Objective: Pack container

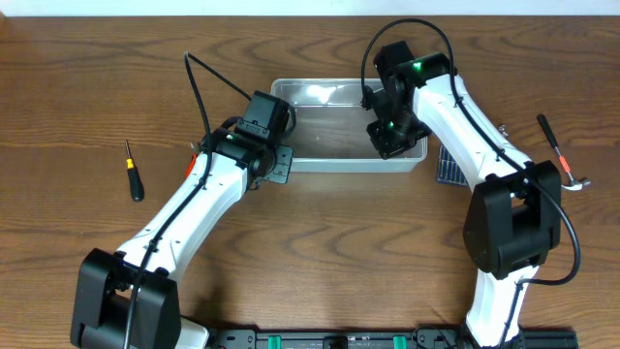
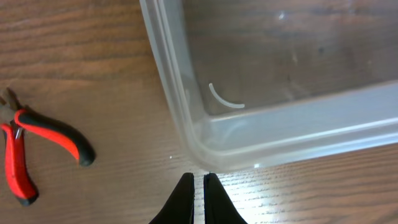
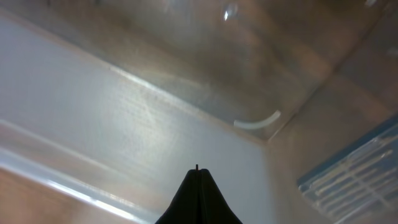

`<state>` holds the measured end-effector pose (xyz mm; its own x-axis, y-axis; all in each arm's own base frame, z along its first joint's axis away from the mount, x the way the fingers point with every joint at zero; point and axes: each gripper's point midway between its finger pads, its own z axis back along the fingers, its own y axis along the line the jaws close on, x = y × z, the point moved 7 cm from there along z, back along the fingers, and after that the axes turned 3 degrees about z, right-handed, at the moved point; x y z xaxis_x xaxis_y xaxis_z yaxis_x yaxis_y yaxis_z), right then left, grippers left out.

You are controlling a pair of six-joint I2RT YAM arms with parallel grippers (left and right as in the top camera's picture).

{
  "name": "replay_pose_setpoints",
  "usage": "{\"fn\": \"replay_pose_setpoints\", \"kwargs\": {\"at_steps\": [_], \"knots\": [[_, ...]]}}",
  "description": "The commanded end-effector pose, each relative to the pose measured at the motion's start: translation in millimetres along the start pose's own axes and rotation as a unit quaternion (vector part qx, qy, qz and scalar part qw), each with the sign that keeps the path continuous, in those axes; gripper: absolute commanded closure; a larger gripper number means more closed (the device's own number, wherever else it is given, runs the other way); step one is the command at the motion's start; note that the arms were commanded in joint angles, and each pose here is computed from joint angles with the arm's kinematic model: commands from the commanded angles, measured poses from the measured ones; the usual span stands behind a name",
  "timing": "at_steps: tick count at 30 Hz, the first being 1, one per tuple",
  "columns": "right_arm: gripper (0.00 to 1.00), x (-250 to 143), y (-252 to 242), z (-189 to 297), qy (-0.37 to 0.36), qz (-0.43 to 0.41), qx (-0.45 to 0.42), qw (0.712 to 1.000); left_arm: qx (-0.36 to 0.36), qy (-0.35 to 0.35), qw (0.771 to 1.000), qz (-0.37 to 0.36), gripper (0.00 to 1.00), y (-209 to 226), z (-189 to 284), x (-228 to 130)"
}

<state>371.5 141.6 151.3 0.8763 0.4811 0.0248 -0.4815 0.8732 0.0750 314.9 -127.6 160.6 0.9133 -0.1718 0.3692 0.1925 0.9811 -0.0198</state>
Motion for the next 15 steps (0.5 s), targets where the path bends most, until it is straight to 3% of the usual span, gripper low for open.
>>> {"fn": "replay_pose_setpoints", "kwargs": {"at_steps": [1,6,7,8,11,13,14,15], "knots": [[0.99,11,-8,17,-0.036,-0.018,-0.006,0.999,0.031,-0.006,0.999,0.007,0.94,8,9,2],[0.99,20,-40,70,-0.092,-0.065,-0.08,0.99,0.055,-0.041,0.997,0.021,0.92,17,39,2],[0.99,21,-46,86,-0.111,-0.078,-0.096,0.986,0.053,-0.056,0.997,0.024,0.85,19,49,3],[0.99,22,-51,99,-0.128,-0.09,-0.109,0.982,0.051,-0.066,0.996,0.028,0.62,21,58,2],[0.91,15,-68,150,-0.189,-0.15,-0.145,0.96,0.051,-0.099,0.993,0.045,0.23,32,89,-3],[0.49,1,-78,179,-0.221,-0.199,-0.151,0.943,0.056,-0.113,0.99,0.061,0.05,44,110,-11],[0.09,-8,-82,191,-0.232,-0.222,-0.15,0.935,0.059,-0.118,0.989,0.071,0.02,51,120,-16],[0.01,-18,-87,200,-0.24,-0.244,-0.151,0.928,0.063,-0.123,0.987,0.079,0.02,56,128,-22]]}}
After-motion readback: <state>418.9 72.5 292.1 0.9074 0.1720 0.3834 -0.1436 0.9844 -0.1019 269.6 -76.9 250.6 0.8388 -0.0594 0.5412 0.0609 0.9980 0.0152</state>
